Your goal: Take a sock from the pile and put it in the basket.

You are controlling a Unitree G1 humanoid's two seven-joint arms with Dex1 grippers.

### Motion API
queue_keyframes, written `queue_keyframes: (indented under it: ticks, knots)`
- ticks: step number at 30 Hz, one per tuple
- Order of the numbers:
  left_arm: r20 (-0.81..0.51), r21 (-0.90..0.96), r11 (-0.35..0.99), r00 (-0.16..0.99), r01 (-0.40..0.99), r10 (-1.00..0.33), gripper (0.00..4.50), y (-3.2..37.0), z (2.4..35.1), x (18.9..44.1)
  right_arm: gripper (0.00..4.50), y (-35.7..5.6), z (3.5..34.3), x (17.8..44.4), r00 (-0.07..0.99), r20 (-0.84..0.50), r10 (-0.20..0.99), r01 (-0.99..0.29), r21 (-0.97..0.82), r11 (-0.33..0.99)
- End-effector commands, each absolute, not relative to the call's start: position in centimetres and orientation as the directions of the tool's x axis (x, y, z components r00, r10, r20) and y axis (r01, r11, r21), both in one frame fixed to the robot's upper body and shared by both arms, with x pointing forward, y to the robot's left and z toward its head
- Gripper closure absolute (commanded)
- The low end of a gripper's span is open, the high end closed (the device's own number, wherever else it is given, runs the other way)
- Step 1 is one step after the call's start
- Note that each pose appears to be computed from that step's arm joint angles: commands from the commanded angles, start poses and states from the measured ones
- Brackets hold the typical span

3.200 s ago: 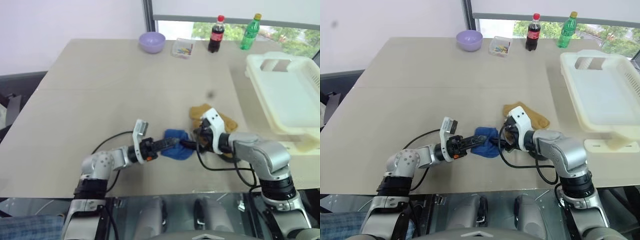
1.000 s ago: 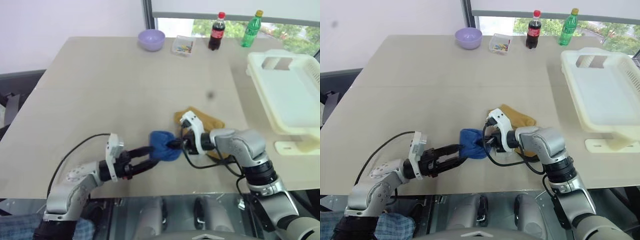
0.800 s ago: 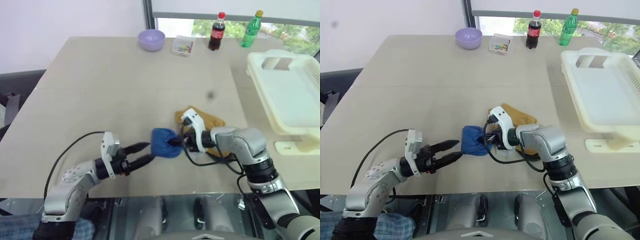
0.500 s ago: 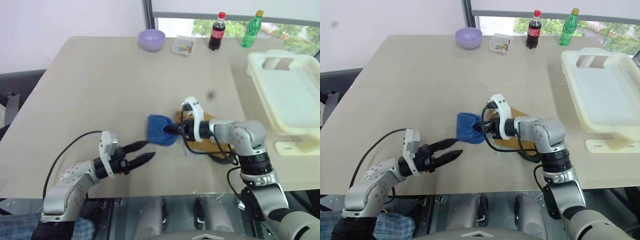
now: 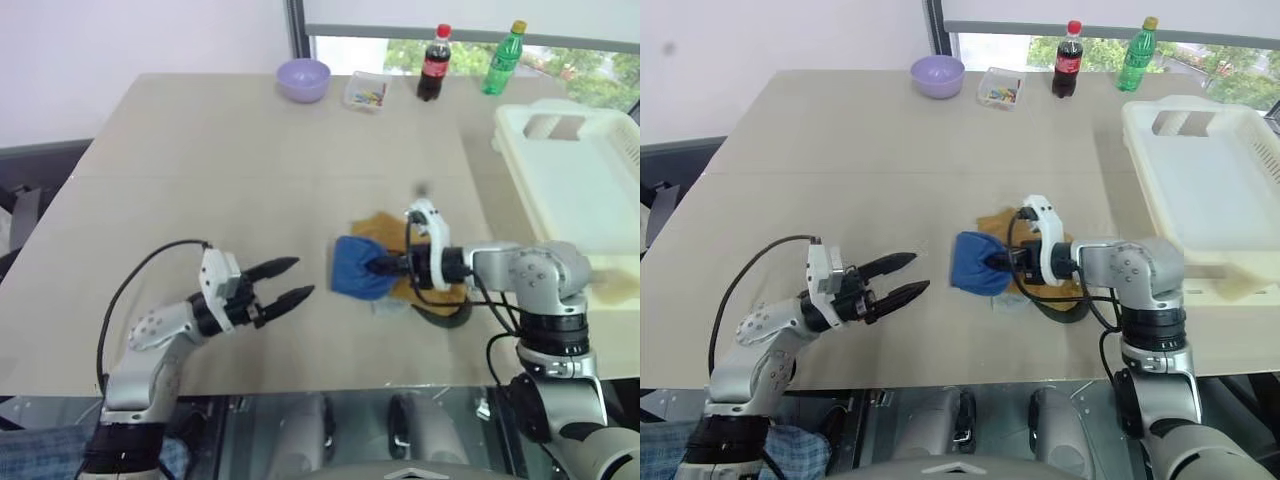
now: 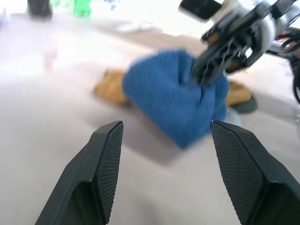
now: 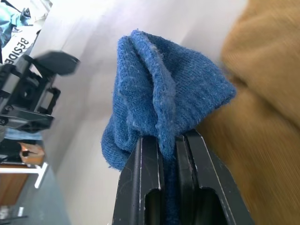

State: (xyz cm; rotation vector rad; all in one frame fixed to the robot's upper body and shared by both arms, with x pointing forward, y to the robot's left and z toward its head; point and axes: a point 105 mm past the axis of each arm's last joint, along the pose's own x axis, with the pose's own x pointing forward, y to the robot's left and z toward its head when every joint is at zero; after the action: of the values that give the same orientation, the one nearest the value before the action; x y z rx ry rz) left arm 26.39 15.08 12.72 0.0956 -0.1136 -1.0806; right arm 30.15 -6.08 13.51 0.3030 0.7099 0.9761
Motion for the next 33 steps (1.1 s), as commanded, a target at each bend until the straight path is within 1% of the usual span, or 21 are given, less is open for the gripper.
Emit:
queue_keyframes:
  ticks: [1,3,6,11,16,20,23,25,27,29,31,33]
  knots:
    - [0.102,0.197,0.414,0.402,0.889,-0.910,1.32,13.4,13.5,26.6,4.44,-8.3,16.1,30.5,0.434,-0.351,0.829,-0.657,0.506,0.559]
    - [0.103,0.214,0.389,0.375,0.896,-0.921,1.32,12.6,13.4,26.8,4.44,-9.5,16.7,30.6,0.462,-0.353,0.814,-0.652,0.487,0.581]
    - [0.183,0.213,0.373,0.338,0.903,-0.923,1.32,10.6,14.9,28.1,4.44,-12.3,18.1,30.3,0.482,-0.364,0.797,-0.666,0.439,0.604]
    - [0.262,0.233,0.336,0.274,0.912,-0.925,1.32,6.9,16.9,30.5,4.44,-18.7,21.4,32.0,0.643,-0.367,0.672,-0.537,0.408,0.738]
    - [0.290,0.240,0.302,0.228,0.923,-0.929,1.32,4.9,18.0,31.6,4.44,-22.7,24.2,32.9,0.753,-0.305,0.583,-0.432,0.440,0.787]
    - [0.291,0.231,0.266,0.194,0.936,-0.937,1.32,4.2,18.3,31.7,4.44,-25.7,24.7,33.2,0.823,-0.295,0.485,-0.317,0.470,0.824]
    - [0.302,0.226,0.238,0.164,0.945,-0.939,1.32,3.8,18.6,31.4,4.44,-30.0,25.4,33.4,0.900,-0.270,0.342,-0.179,0.488,0.855]
    - [0.316,0.219,0.235,0.159,0.947,-0.935,1.32,3.8,18.8,31.4,4.44,-31.8,25.6,33.2,0.921,-0.259,0.291,-0.126,0.507,0.853]
    - [0.311,0.219,0.229,0.154,0.948,-0.938,1.32,3.7,18.8,31.4,4.44,-33.5,25.7,33.1,0.938,-0.247,0.242,-0.074,0.541,0.838]
    - [0.301,0.221,0.223,0.151,0.949,-0.942,1.32,3.6,18.5,31.4,4.44,-35.4,25.5,33.2,0.956,-0.224,0.190,-0.014,0.611,0.792]
    - [0.293,0.216,0.221,0.153,0.951,-0.944,1.32,3.5,18.2,31.4,4.44,-37.1,24.4,33.3,0.962,-0.237,0.133,0.062,0.667,0.742]
    - [0.283,0.215,0.215,0.150,0.953,-0.947,1.32,3.4,17.9,31.3,4.44,-37.9,23.4,33.3,0.960,-0.262,0.102,0.113,0.693,0.712]
